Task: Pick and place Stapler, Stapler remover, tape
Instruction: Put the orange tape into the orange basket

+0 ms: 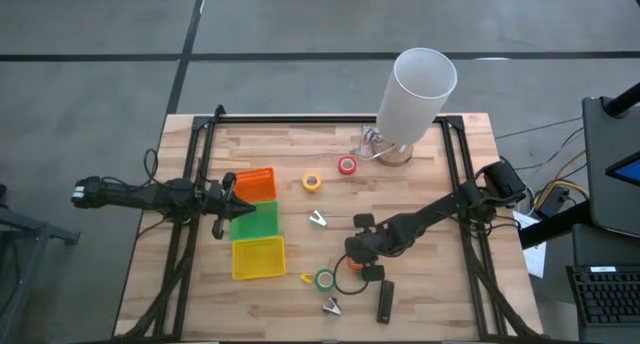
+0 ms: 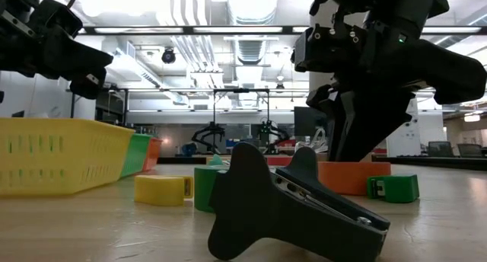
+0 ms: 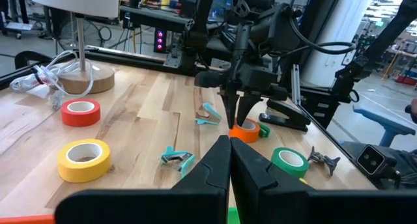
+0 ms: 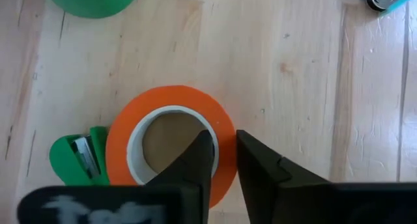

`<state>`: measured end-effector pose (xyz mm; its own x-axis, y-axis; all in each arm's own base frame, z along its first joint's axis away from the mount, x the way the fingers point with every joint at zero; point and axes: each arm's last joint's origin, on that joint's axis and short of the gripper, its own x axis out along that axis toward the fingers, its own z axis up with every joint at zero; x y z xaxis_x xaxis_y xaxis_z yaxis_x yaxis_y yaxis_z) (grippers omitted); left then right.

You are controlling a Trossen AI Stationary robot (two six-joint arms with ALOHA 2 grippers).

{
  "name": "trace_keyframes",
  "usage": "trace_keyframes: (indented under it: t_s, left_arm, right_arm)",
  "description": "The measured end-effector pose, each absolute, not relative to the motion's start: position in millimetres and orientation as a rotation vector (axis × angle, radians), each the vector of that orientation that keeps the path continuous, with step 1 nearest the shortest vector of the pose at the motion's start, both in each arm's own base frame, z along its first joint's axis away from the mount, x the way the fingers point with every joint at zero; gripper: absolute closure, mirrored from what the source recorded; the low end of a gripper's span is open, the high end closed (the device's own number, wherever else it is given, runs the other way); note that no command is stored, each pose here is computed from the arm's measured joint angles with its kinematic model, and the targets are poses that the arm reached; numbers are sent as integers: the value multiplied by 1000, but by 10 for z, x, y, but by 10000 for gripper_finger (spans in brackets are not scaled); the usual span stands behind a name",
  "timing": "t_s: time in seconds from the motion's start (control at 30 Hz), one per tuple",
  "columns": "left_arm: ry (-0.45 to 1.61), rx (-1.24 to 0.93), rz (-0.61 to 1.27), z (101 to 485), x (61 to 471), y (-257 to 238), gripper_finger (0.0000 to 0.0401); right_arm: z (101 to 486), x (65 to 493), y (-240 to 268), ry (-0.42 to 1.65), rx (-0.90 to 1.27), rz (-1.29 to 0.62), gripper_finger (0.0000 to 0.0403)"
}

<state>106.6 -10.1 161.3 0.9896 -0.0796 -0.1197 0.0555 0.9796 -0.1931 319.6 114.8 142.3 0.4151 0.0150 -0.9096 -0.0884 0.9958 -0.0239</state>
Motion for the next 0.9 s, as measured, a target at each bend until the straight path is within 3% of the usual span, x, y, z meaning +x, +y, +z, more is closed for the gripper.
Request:
trace_keyframes:
  t_s: [0.43, 0.9]
  left_arm:
    - [126, -190, -68, 1614, 1067, -101, 389]
    - [138, -190, -67, 1603, 1066, -101, 389]
  right_arm:
    - [1524, 3254, 1166, 1103, -90, 79, 354]
    - [1699, 3327, 1122, 960, -219, -93, 354]
